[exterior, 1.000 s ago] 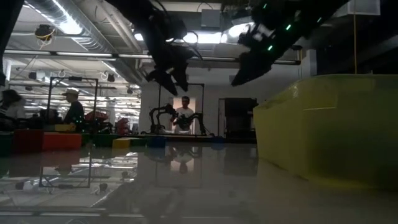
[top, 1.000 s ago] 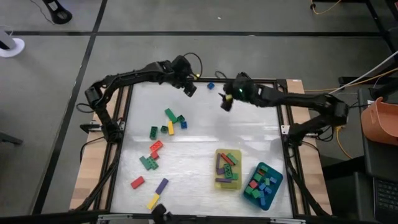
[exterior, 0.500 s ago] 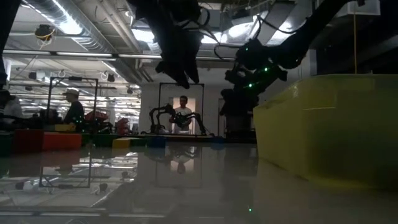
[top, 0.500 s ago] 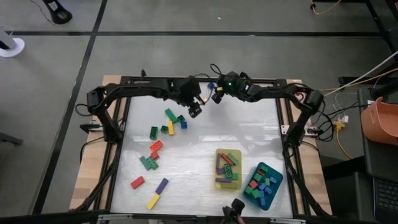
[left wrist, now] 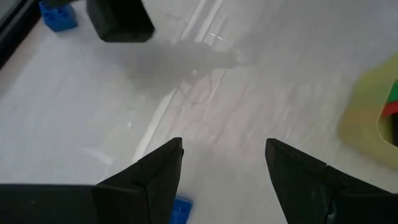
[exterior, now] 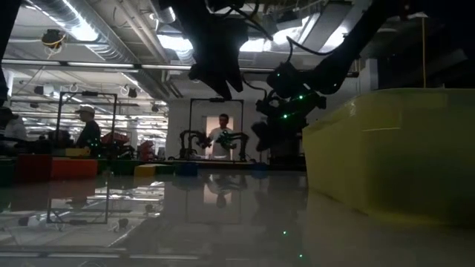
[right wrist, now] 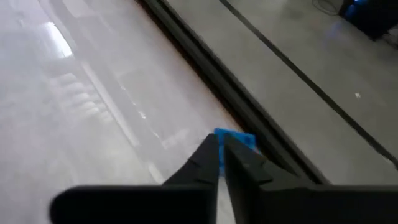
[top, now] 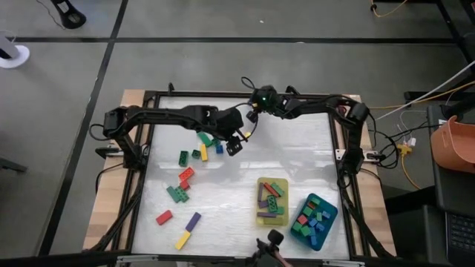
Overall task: Sort blocks by size
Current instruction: Put the small blue game piece into the blue bin
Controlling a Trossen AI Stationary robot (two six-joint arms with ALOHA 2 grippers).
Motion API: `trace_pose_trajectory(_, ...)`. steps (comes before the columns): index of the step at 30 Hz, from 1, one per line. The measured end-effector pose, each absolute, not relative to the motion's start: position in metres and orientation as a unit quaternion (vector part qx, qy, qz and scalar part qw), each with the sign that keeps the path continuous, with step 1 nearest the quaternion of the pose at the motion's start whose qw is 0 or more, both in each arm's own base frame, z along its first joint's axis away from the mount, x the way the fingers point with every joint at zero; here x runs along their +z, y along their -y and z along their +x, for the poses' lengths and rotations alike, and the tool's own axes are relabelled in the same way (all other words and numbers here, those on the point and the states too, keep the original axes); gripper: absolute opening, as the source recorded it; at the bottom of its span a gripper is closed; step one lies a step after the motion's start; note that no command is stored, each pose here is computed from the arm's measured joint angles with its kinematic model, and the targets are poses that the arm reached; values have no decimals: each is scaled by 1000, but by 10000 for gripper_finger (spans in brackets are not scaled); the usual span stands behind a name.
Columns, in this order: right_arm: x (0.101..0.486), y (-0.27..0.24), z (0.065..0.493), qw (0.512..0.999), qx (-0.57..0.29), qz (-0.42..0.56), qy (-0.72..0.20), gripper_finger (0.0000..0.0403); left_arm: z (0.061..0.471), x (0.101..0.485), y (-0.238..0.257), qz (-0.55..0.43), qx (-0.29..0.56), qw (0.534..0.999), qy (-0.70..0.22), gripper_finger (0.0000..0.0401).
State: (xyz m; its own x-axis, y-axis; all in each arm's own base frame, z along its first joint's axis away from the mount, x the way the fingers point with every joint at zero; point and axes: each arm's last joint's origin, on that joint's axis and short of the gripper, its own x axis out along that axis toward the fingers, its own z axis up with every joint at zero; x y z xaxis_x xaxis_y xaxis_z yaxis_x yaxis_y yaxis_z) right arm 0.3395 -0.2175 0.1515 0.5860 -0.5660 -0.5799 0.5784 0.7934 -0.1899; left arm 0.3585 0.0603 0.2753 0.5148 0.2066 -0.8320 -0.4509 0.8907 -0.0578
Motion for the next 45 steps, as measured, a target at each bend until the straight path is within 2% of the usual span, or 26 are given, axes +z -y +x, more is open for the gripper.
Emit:
trace_pose_trajectory(3, 149, 220, 340, 888, -325, -3, -325, 6, 359, 275, -56, -131, 188, 860, -456, 219)
trace_pose_trajectory(7, 140, 226, 337, 881, -329, 2, -340, 9, 359, 275, -54, -130, 193, 860, -454, 219)
trace_pose_trajectory(17, 121, 227, 334, 893, -255, 45, -369, 3, 360, 276, -54, -130, 194, 861, -451, 219)
trace_pose_trajectory(24, 122, 225, 335, 900, -220, 58, -371, 4, 360, 276, -54, -131, 195, 861, -451, 219)
trace_pose_trajectory(30, 137, 229, 344, 899, -192, 64, -389, 4, 360, 276, -54, -131, 194, 861, -451, 219)
trace_pose_trajectory(33, 149, 236, 351, 902, -218, 45, -370, 4, 360, 276, -54, -126, 192, 862, -452, 219)
trace_pose_trajectory(37, 152, 244, 353, 882, -285, 18, -376, 4, 360, 276, -54, -123, 190, 862, -453, 219)
trace_pose_trajectory(45, 131, 251, 355, 878, -284, 19, -386, 4, 360, 276, -54, -118, 187, 863, -454, 219)
